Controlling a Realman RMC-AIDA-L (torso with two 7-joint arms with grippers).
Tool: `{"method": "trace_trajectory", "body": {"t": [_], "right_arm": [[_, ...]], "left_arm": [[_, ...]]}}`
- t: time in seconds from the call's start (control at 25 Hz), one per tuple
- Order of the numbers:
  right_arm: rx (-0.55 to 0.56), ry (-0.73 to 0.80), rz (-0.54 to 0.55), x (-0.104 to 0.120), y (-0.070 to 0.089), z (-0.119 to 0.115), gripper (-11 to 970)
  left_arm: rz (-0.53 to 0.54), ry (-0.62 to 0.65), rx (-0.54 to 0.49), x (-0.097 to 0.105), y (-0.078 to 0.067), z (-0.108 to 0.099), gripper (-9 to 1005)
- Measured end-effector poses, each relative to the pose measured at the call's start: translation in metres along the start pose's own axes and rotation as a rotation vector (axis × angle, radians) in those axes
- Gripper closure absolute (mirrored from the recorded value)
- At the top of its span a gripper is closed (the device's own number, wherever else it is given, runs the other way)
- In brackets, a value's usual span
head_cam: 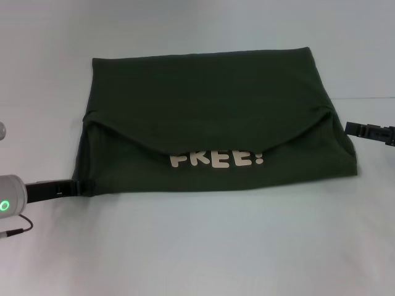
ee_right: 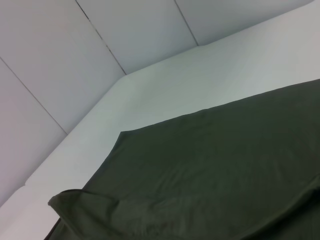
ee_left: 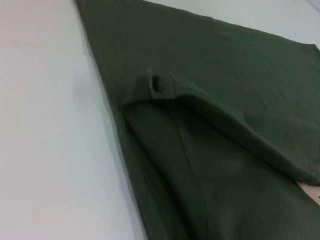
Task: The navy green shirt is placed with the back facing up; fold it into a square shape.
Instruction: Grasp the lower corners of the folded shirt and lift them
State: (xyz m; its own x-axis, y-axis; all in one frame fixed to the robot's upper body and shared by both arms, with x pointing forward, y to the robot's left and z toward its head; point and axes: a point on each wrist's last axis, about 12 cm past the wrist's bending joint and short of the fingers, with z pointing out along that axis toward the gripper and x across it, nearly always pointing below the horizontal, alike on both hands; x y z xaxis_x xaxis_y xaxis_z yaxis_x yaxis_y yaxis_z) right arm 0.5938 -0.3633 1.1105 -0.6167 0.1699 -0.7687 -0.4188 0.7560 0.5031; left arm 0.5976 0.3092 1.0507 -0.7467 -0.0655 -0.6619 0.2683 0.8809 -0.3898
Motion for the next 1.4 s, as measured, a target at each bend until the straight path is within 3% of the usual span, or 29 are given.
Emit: {"method": "trace_trajectory", "body": {"t": [0.36, 0.68, 1.12, 1.4], "right_arm": [[-0.009, 0.023, 0.011, -0.007, 0.002, 0.001, 72], [0.001, 0.024, 0.021, -0.008, 0.001, 0.000, 73], [-0.004, 0.032, 0.030, -0.011, 0.002, 0.000, 78], [0.030, 0.156, 0.081, -0.032, 0.005, 0.006, 81]], "left_arm": [[0.001, -0.002, 0.006, -0.003, 0.000, -0.001, 994], [-0.018, -0.017, 0.040, -0.009, 0.007, -0.018, 994], [-0.036, -0.022, 0.053, -0.012, 0.011, -0.026, 994], [-0.035, -0.019, 0.053, -0.012, 0.011, -0.026, 994]]}}
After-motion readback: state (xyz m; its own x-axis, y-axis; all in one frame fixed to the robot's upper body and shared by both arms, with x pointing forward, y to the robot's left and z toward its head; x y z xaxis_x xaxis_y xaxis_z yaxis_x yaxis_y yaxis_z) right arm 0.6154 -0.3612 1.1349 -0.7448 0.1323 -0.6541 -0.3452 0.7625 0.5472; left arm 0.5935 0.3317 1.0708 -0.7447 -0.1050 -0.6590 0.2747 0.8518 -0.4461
